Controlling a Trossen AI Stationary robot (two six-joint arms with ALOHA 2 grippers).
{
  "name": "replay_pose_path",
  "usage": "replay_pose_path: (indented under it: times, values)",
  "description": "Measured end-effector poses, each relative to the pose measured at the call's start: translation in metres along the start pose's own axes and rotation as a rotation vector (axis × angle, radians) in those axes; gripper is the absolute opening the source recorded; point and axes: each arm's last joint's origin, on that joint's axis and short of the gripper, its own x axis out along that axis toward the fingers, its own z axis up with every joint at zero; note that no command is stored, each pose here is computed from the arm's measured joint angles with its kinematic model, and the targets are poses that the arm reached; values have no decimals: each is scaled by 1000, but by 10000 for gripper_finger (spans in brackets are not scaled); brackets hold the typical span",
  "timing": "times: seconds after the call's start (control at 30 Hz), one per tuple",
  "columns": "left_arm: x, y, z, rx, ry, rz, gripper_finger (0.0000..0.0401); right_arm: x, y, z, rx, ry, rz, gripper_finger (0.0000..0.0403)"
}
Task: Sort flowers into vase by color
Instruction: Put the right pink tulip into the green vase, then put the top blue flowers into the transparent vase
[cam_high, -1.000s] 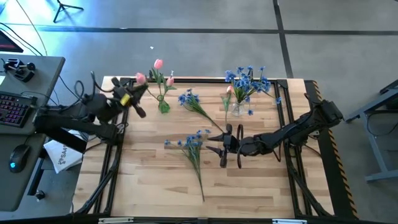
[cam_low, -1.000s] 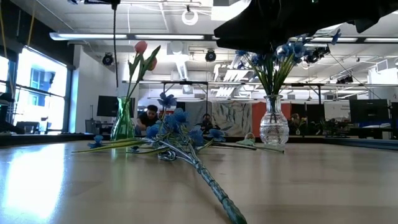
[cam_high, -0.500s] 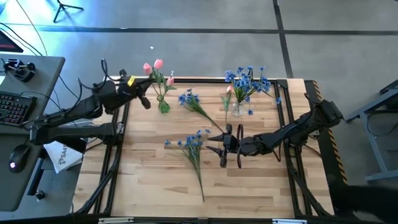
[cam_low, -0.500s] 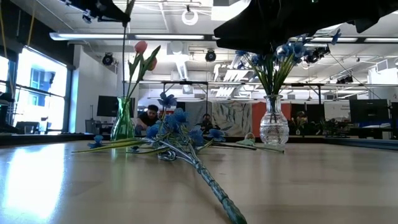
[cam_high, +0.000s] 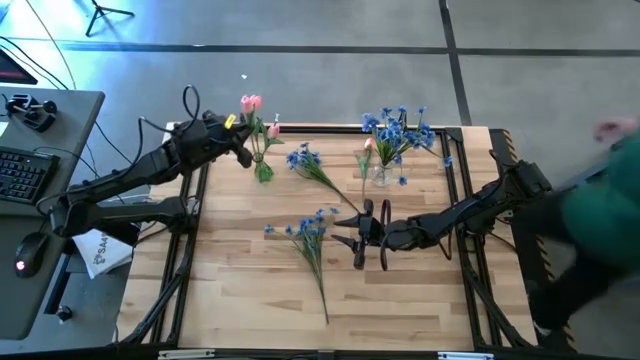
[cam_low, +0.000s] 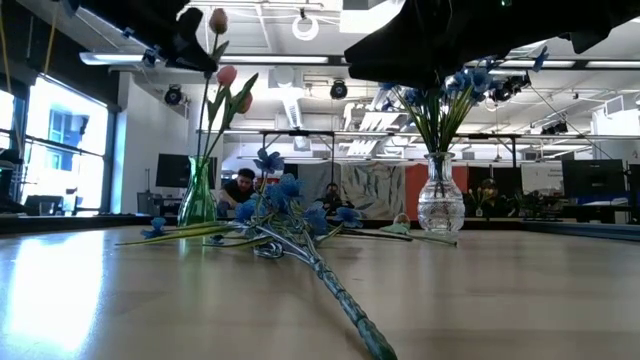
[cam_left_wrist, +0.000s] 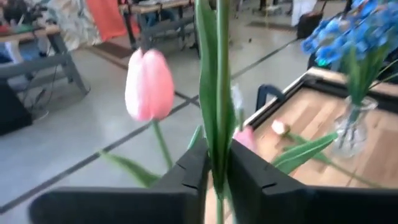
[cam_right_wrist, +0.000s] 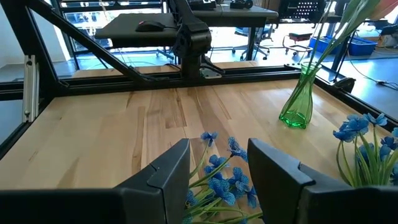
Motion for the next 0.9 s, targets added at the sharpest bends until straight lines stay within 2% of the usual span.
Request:
replay_pose_path:
  times: [0.27, 0.5, 0.63, 0.9]
  values:
    - [-3, 8, -2, 4, 121, 28, 129, 0, 0, 0, -1, 3, 0, 156]
    - [-21, 8, 22, 20, 136, -7, 150, 0, 0, -2, 20, 19, -6, 156]
    - [-34, 2, 27, 27, 130, -113, 148, 0, -3, -8, 68, 72, -42, 156]
    - [-60, -19, 15, -3, 183, -334, 147, 7, -20, -26, 183, 199, -172, 157]
